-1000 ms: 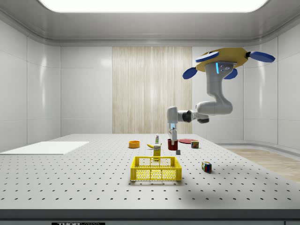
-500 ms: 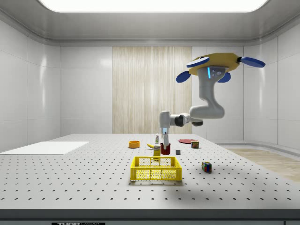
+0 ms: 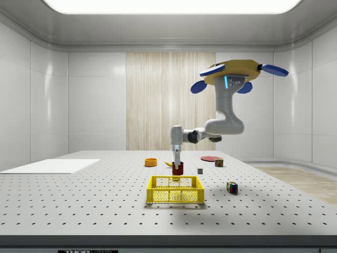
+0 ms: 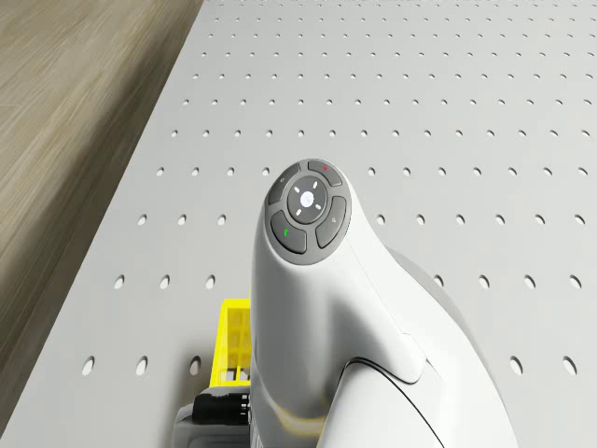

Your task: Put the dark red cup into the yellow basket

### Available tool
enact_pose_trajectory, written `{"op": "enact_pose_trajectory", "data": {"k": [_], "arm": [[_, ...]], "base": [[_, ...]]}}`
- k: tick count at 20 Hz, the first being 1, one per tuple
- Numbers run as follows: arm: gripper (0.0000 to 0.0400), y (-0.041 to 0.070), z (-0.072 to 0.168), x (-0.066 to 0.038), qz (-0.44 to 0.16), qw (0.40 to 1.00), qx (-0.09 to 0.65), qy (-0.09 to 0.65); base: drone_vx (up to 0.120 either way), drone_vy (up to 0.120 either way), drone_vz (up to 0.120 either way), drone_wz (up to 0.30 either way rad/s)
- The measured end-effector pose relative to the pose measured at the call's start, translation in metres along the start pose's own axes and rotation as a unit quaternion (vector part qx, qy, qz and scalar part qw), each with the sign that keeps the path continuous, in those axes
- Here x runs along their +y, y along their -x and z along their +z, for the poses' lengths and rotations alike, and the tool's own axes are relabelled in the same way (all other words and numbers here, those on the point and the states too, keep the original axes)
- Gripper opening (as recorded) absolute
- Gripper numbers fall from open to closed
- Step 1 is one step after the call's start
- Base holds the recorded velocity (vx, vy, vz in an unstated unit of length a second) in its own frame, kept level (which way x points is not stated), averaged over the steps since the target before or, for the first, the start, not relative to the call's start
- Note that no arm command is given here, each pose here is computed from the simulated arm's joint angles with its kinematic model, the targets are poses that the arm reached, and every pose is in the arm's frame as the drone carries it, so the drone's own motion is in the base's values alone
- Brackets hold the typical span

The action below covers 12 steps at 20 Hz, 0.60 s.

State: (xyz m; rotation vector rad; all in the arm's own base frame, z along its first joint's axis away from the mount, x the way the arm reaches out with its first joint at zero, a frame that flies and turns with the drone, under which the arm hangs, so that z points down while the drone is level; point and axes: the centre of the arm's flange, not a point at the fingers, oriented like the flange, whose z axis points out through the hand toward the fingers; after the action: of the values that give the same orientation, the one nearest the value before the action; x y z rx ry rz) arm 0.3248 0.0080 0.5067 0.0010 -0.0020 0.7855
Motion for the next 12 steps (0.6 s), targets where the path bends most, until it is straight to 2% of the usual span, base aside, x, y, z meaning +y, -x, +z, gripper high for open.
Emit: {"op": "enact_pose_trajectory", "data": {"k": [3, 4, 6, 9, 10, 12], "arm": [[0.0099, 0.0, 0.0, 0.0, 0.0, 1.0, 0.0, 0.0], [0.0099, 0.0, 0.0, 0.0, 0.0, 1.0, 0.0, 0.0], [0.0099, 0.0, 0.0, 0.0, 0.0, 1.0, 0.0, 0.0], [0.0099, 0.0, 0.0, 0.0, 0.0, 1.0, 0.0, 0.0], [0.0099, 0.0, 0.0, 0.0, 0.0, 1.0, 0.0, 0.0], [0.0099, 0.0, 0.0, 0.0, 0.0, 1.0, 0.0, 0.0]], "base": [[0.12, 0.0, -0.107, 0.0], [0.12, 0.0, 0.0, 0.0], [0.0, 0.0, 0.0, 0.0], [0.0, 0.093, 0.0, 0.0], [0.0, 0.0, 0.0, 0.0], [0.0, 0.0, -0.1, 0.0]]}}
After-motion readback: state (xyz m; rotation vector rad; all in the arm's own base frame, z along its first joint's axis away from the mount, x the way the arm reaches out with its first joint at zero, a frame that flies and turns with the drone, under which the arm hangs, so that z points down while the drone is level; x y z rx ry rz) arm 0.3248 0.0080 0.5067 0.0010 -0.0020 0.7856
